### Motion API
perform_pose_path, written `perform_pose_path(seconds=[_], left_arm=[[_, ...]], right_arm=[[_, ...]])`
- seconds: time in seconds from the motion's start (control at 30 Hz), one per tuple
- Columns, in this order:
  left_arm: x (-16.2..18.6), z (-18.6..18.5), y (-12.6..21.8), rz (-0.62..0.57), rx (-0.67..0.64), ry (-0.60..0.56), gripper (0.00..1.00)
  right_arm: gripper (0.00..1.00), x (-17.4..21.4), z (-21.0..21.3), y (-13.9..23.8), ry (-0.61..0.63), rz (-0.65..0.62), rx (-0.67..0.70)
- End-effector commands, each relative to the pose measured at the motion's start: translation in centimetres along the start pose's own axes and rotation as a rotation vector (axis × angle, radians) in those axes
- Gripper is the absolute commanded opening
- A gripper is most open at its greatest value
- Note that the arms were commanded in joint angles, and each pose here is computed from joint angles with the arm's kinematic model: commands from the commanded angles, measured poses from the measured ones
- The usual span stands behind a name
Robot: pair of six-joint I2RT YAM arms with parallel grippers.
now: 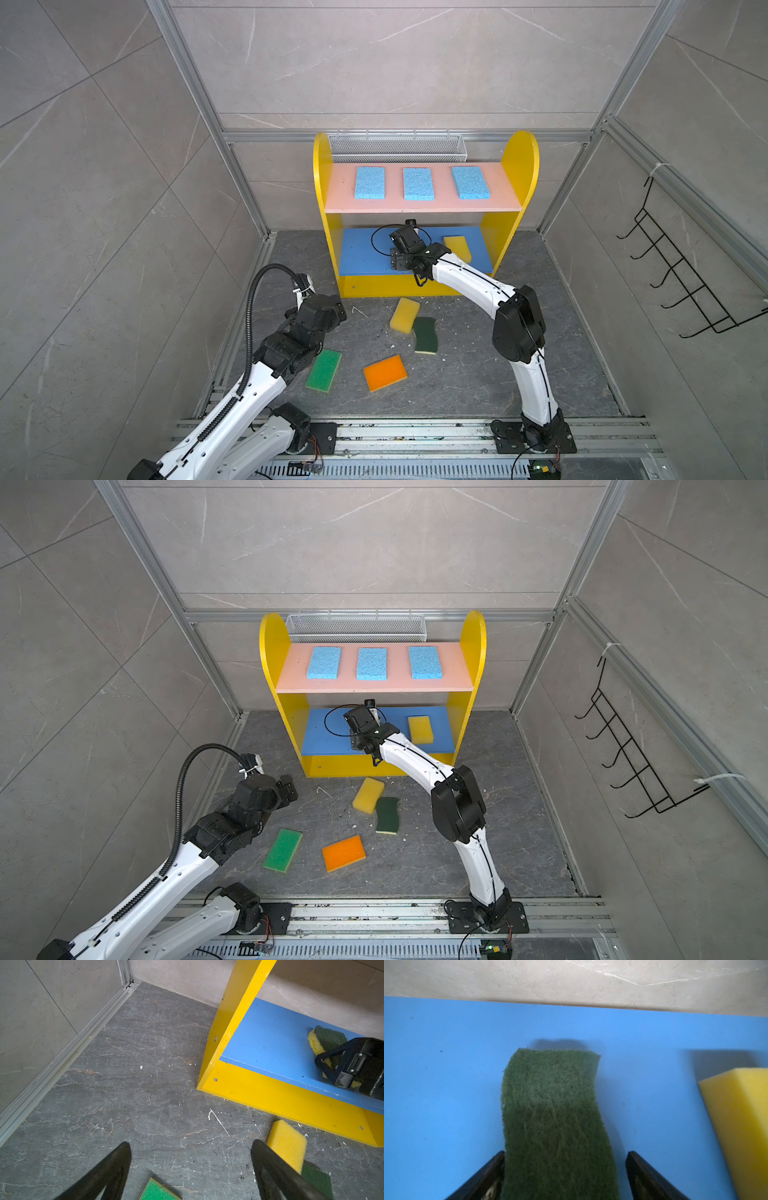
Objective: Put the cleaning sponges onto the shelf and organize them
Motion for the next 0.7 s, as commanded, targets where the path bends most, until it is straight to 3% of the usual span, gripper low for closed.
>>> perform_pose_path(seconds=[0.0, 0.17, 0.67], left_arm=[[-0.4, -0.1, 0.1, -0.018, 0.022, -0.008, 0.92], [-0.3, 0.0, 0.0, -0.015, 0.020, -0.011, 0.92], [-0.3, 0.3, 0.4, -0.008, 0.033, 0.013, 0.92]], right_arm=[[0.84, 0.4, -0.4, -0.7, -0.009, 0.025, 0.043], [0.71, 0.6, -1.2, -0.3, -0.035, 0.014, 0.077], [0.71, 1.6, -2.4, 0.2, -0.051, 0.029, 0.078]])
Point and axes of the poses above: each gripper's point midway between its finger pads, its own y axis back along the fingers, its own z axis along the line the jaws close on, x = y × z, the point moved 8 cm from there along y, back along the fingers, and after that the axes turned 12 degrees about y, right-handed, at the moved point
